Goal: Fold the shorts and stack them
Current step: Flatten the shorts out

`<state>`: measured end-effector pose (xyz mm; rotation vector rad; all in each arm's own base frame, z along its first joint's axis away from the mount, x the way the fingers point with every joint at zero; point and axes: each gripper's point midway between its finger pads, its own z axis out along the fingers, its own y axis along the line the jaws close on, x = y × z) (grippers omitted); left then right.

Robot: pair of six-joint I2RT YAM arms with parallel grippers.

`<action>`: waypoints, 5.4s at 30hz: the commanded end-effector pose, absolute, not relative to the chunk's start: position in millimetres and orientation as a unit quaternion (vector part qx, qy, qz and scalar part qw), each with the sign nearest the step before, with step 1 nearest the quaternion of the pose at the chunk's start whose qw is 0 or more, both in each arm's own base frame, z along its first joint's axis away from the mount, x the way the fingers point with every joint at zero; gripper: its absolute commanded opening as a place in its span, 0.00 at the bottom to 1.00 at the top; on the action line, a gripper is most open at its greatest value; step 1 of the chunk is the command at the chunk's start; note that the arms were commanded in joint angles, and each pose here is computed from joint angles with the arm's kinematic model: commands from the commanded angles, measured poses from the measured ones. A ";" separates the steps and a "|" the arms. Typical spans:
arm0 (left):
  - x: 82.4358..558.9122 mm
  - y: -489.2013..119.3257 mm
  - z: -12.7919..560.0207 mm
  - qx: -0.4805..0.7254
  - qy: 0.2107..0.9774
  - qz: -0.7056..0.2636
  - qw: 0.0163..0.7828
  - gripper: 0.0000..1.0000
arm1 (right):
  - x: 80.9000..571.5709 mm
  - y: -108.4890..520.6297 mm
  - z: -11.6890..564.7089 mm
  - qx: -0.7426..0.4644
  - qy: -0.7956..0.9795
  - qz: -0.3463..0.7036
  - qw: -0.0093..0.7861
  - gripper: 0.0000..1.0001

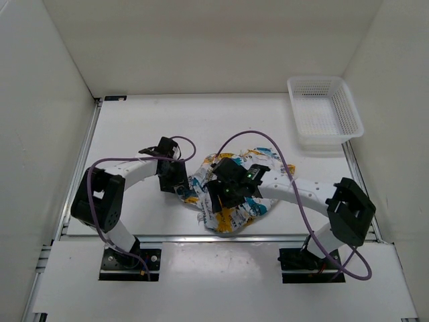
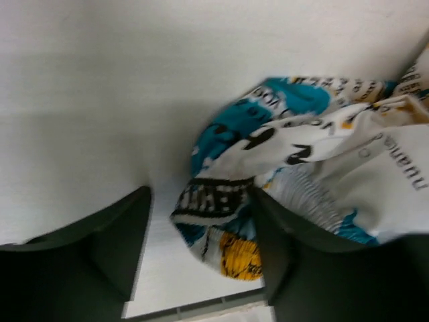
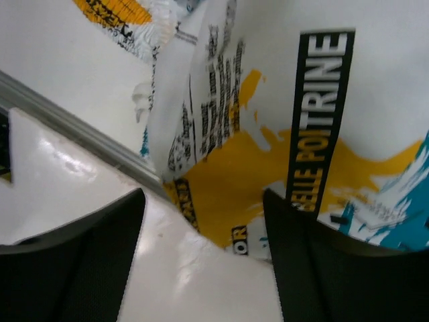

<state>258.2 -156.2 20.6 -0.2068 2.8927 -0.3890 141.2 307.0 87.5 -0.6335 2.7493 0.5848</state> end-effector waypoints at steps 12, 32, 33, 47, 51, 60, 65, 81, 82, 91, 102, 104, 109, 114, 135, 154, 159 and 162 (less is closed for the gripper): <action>367.6 -154.6 180.8 -0.081 0.930 -0.186 0.306 0.11 | 312.4 297.0 177.3 -0.187 0.927 0.151 0.289 0.00; 319.7 -283.8 392.6 0.094 0.825 -0.339 0.443 0.29 | 324.1 151.6 239.1 0.009 0.904 0.141 0.403 0.84; 306.5 -316.6 352.0 0.123 0.847 -0.342 0.388 0.49 | 324.5 131.1 225.5 0.038 0.910 0.127 0.393 0.86; 316.6 -141.7 260.5 -0.113 0.894 -0.209 0.381 0.69 | 259.0 137.4 179.7 0.050 0.918 0.227 0.321 0.21; 302.3 -70.3 197.3 -0.234 0.899 -0.167 0.330 0.99 | 232.4 186.1 153.0 0.046 0.917 0.299 0.259 0.44; 315.4 -28.7 100.6 -0.330 0.906 -0.146 0.221 1.00 | 202.4 265.1 104.2 0.066 0.896 0.420 0.126 0.93; 321.3 -13.4 67.0 -0.353 0.908 -0.131 0.184 1.00 | 231.4 284.3 101.2 0.049 0.910 0.385 0.148 0.81; 362.3 4.6 37.5 -0.358 0.912 -0.123 0.160 0.10 | 246.7 281.2 111.7 -0.018 0.941 0.265 0.211 0.00; 362.5 0.5 38.8 -0.356 0.911 -0.135 0.157 0.10 | 246.8 280.7 118.0 -0.024 0.938 0.269 0.219 0.00; 396.4 -4.6 148.7 -0.322 0.882 -0.180 0.294 0.10 | 267.5 252.6 167.6 -0.053 0.926 0.231 0.294 0.00; 410.2 -25.5 373.9 -0.228 0.820 -0.252 0.460 0.10 | 363.7 205.5 373.9 -0.067 0.824 0.224 0.516 0.00; 391.1 -28.7 386.2 -0.211 0.820 -0.251 0.469 0.10 | 351.3 190.8 369.8 -0.069 0.828 0.207 0.516 0.00; 326.6 -40.9 324.2 -0.197 0.857 -0.240 0.412 0.10 | 284.0 156.0 299.1 -0.060 0.862 0.189 0.466 0.00; 273.4 -48.1 210.3 -0.206 0.898 -0.223 0.318 0.69 | 222.0 109.4 182.3 0.027 0.911 0.139 0.387 0.20; 286.0 -57.9 107.7 -0.213 0.945 -0.161 0.191 0.81 | 166.8 133.3 117.8 0.216 0.924 0.227 0.219 0.74; 285.9 -114.2 22.8 -0.151 0.982 -0.068 0.091 0.78 | 171.7 133.4 69.3 0.351 0.898 0.221 0.147 0.60; 285.5 -112.4 19.9 -0.152 0.982 -0.062 0.089 0.75 | 187.5 123.7 65.9 0.351 0.896 0.213 0.167 0.36; 286.8 -112.8 17.0 -0.152 0.982 -0.062 0.088 0.63 | 191.7 118.8 64.9 0.357 0.895 0.207 0.168 0.14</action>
